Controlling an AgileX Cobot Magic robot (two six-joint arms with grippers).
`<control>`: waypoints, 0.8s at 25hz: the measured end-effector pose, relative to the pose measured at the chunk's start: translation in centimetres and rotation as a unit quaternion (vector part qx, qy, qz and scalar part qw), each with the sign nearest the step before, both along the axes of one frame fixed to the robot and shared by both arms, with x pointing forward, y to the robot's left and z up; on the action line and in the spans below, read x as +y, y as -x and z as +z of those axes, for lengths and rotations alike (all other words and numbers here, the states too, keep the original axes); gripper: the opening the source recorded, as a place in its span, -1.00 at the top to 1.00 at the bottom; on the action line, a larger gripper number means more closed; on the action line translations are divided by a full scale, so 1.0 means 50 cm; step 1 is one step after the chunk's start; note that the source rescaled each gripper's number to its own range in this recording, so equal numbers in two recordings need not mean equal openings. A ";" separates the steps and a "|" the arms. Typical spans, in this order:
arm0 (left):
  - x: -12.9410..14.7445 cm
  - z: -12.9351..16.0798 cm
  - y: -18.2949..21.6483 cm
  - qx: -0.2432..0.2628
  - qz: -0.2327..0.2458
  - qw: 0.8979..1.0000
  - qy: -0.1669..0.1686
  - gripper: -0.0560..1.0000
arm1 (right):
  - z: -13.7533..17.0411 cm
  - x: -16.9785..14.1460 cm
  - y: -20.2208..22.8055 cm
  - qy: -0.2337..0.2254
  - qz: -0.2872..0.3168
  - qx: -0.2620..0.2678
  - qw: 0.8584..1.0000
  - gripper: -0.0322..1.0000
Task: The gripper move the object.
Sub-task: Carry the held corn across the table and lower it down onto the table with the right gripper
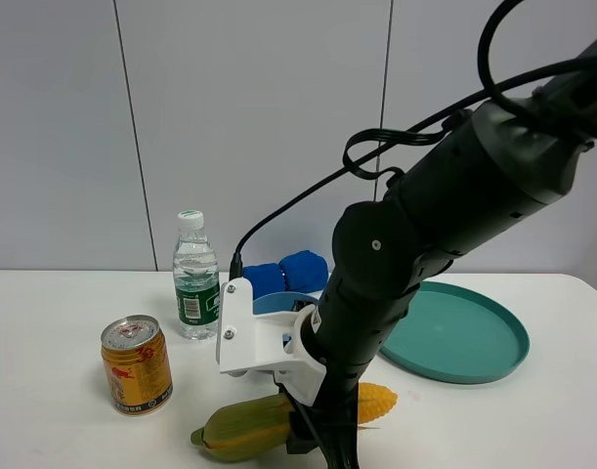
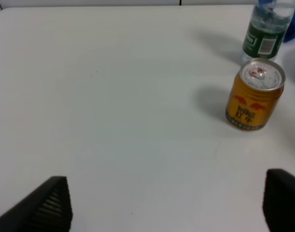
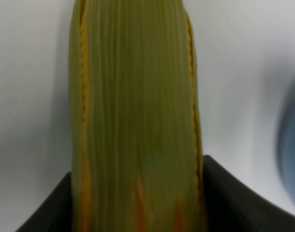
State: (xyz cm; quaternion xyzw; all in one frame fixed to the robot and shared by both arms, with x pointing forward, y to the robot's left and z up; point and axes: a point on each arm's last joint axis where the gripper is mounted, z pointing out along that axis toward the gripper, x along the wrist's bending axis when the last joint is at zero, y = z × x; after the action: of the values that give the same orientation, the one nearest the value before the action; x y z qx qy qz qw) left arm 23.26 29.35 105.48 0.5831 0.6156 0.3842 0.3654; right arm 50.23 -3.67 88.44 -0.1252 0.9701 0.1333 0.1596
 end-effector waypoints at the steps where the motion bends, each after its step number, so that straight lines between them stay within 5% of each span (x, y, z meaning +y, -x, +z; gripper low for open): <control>1: 0.000 0.000 0.000 0.000 0.000 1.000 0.000 -1.00 | -0.003 0.001 0.000 0.000 -0.001 0.000 1.000 0.94; 11: 0.000 0.000 0.000 0.000 0.000 1.000 0.000 -1.00 | -0.009 -0.002 0.003 0.009 -0.001 0.011 1.000 0.94; 16: 0.000 0.000 0.000 0.000 0.000 1.000 0.000 -1.00 | -0.010 -0.004 0.004 0.014 -0.002 0.017 1.000 0.64; 20: 0.000 0.000 0.000 0.000 0.000 1.000 0.000 -1.00 | -0.011 -0.004 0.005 0.014 -0.004 0.019 1.000 0.60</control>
State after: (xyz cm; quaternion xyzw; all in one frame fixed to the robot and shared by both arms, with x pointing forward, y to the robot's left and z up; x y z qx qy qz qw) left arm 23.26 29.35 105.48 0.5831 0.6156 0.3842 0.3654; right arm 49.99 -3.88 87.90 -0.1208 0.9753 0.1212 0.1397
